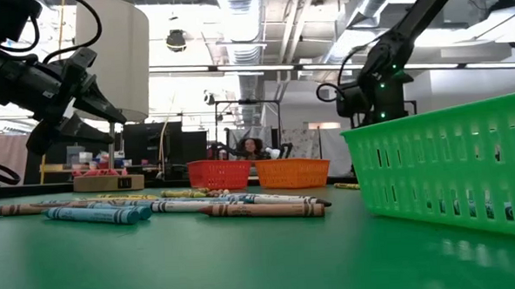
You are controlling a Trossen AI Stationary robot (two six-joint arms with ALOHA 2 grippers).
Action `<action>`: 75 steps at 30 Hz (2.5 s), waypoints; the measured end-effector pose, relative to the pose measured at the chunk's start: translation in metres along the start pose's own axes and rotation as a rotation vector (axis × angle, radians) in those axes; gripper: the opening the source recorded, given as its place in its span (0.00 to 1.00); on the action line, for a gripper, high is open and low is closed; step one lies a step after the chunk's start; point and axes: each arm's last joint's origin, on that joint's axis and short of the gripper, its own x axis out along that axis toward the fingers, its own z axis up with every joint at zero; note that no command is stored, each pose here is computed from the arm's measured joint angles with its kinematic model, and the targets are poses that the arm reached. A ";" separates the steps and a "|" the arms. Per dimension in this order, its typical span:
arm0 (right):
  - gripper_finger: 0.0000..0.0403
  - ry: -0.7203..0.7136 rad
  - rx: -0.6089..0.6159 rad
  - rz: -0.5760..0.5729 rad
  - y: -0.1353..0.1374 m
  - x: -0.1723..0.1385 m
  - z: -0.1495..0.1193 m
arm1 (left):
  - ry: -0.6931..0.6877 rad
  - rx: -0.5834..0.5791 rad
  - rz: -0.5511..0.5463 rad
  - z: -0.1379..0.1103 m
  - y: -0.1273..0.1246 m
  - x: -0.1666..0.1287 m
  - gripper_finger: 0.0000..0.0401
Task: Sort crayons
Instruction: Put the brown crayon into the orange bin
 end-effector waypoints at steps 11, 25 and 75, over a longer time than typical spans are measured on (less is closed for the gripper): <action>0.11 0.012 0.027 -0.057 -0.002 0.005 0.000 | -0.004 0.001 0.004 0.000 0.000 0.000 0.54; 0.01 -0.047 0.022 -0.051 0.007 -0.009 -0.003 | -0.005 0.001 0.005 0.000 0.000 0.000 0.54; 0.00 -1.212 0.154 0.075 0.110 -0.042 0.057 | 0.020 0.035 0.045 -0.003 0.005 0.000 0.54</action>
